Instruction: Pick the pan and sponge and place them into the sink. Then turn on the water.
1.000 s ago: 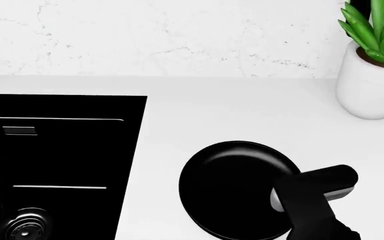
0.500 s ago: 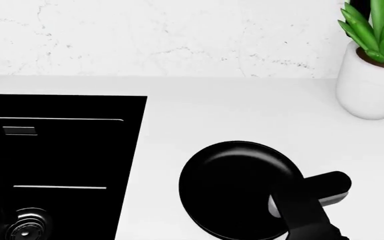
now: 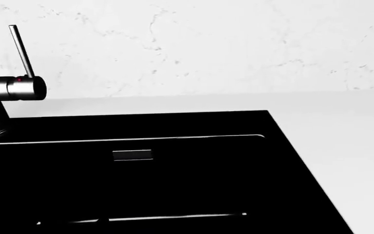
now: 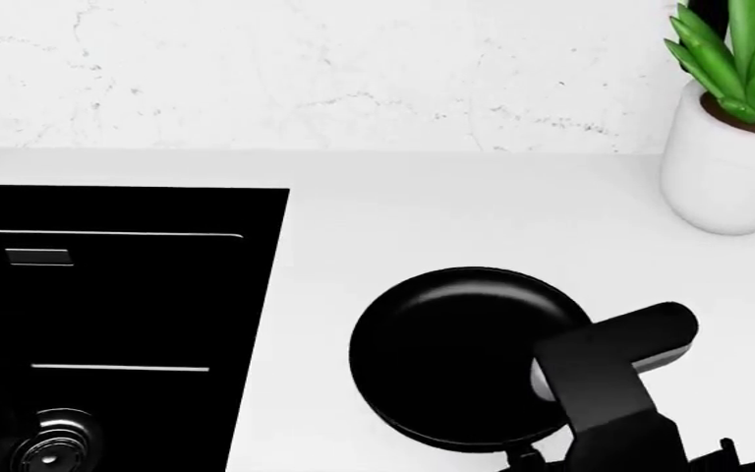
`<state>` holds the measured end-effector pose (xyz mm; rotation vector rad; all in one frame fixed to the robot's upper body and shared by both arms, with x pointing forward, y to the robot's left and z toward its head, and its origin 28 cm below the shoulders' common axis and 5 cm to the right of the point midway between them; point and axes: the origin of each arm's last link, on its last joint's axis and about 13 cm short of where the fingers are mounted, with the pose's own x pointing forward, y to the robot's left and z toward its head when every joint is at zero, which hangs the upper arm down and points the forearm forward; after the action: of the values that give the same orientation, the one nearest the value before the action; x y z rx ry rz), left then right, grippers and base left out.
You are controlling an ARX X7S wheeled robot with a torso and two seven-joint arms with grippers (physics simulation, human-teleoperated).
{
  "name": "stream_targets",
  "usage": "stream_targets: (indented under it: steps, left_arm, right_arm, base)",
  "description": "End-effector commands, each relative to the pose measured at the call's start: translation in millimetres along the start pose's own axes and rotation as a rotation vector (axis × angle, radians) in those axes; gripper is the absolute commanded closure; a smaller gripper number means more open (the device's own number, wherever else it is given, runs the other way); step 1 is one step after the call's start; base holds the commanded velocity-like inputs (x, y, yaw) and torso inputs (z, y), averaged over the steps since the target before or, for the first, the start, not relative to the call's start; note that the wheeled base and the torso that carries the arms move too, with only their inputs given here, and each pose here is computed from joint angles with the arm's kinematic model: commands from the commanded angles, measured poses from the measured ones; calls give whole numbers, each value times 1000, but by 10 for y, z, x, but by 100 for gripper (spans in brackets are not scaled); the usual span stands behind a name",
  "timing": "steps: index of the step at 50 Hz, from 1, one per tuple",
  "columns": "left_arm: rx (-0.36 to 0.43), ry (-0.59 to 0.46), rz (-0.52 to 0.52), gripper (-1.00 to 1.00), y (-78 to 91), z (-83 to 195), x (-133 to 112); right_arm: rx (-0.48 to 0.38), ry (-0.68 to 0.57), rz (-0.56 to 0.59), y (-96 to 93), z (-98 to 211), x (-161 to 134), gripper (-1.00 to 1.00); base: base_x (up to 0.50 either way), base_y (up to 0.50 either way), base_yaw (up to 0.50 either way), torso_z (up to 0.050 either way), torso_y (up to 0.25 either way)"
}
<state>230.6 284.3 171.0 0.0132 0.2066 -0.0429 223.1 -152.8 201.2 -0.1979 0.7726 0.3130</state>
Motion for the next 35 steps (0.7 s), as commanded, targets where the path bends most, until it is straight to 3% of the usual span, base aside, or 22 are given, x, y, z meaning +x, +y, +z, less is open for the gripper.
stream_targets:
  steps: [1,7,11,14,20,35]
  left_arm:
    - [-3,-1,-2,-100,-42,11,26]
    - [-5,-1,-3,-100,26,-13,-18]
    - [-3,-6,-9,-100,-7,16,11]
    - [1,-4,-11,-100,-29,8,23]
    - [5,-6,-18,-100,-77,17,39]
    - [4,-10,-12,-100,6,28,-5]
  right_arm:
    - [-115,-106,-89,-102,65,-60,100]
    - [-116,-143,-115,-139,92,-82,100]
    - [-70,-193,-107,-155,85,-88,100]
    - [16,-251,-76,-164,71,-100,100]
    - [38,-319,-70,-226,19,-122,100]
    - [-14,-352,-52,-243,-101,-132,100]
  base:
    - [0,0,0,0,0]
    - [0,0,0,0,0]
    - [0,0,0,0,0]
    - [0,0,0,0,3]
    - [0,0,0,0,2]
    - [0,0,0,0,1]
